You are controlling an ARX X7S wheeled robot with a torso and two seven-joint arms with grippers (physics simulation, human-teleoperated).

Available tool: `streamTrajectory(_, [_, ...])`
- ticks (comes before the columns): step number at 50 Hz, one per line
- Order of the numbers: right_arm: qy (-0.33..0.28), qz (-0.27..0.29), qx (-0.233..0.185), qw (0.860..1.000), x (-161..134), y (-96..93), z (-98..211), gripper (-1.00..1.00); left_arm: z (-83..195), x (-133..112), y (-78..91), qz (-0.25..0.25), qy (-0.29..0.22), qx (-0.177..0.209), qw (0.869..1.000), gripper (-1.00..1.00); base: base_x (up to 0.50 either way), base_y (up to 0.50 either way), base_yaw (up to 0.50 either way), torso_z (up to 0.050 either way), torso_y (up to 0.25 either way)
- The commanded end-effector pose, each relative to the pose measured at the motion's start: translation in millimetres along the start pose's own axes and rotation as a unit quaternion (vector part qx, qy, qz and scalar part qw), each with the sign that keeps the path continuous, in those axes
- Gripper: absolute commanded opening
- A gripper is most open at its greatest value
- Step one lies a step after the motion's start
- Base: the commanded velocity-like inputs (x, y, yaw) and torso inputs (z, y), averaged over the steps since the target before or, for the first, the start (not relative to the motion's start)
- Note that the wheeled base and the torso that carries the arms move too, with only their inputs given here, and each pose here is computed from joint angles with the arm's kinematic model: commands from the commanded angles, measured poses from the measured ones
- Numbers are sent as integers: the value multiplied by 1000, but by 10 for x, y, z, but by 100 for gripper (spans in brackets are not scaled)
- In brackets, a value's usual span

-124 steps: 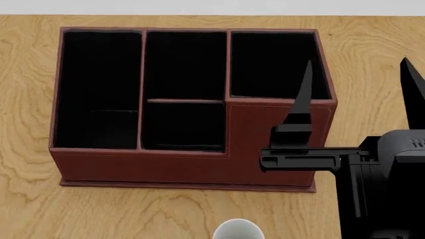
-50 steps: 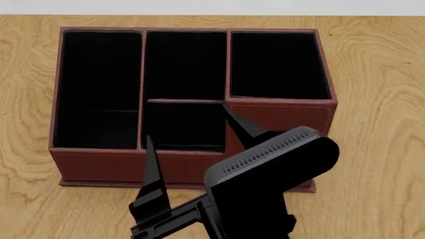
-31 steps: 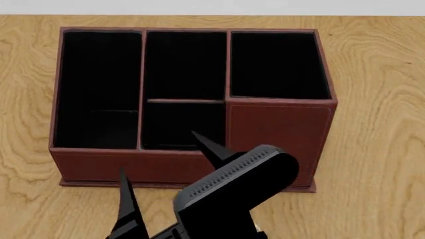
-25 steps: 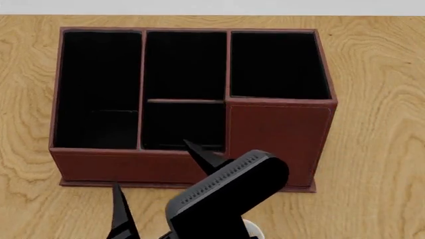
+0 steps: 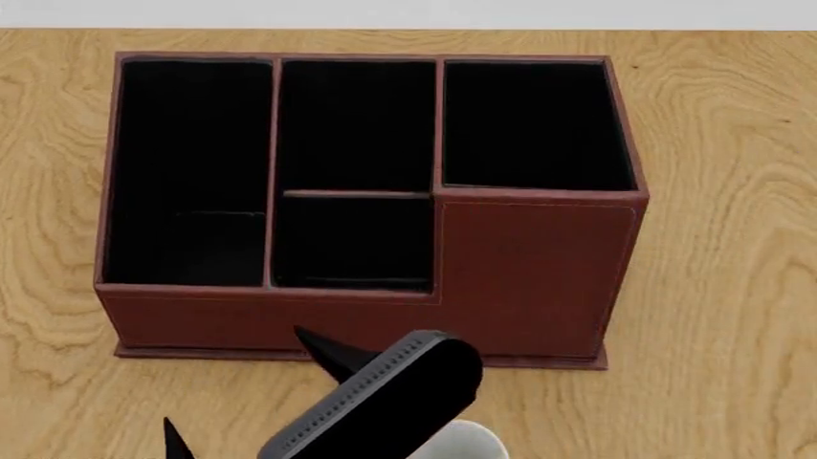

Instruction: Pick up the white mug and place it to the right of the caddy.

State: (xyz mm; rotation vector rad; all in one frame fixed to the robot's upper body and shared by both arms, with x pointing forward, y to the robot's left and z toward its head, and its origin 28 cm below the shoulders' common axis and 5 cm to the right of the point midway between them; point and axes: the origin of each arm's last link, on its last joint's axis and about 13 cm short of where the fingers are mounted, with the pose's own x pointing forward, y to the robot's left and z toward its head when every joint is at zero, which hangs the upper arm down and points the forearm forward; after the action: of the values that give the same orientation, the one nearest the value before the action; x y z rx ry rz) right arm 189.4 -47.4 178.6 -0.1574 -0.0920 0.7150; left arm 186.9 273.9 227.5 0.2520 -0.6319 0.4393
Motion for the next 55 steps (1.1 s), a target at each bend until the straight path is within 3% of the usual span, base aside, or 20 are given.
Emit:
streamTrajectory(1, [16,32,-5,999,-25,100,-18,100,-9,-11,12,2,1,0,1000,100,0,0,0,0,0])
streamTrajectory(29, [60,98,-8,993,-137,285,-68,100,-40,-27,31,7,6,-2,1000,100,0,0,0,0,0])
streamTrajectory(41, [104,119,-9,987,-160,326,-31,100,-41,-40,40,8,7,-3,1000,100,0,0,0,0,0])
streamTrajectory(45, [125,137,7,983,-175,342,-11,100,-46,-43,46,9,7,-3,1000,100,0,0,0,0,0])
streamTrajectory(55, [151,138,-14,979,-169,334,39,100,-64,-47,54,11,9,-4,1000,100,0,0,0,0,0])
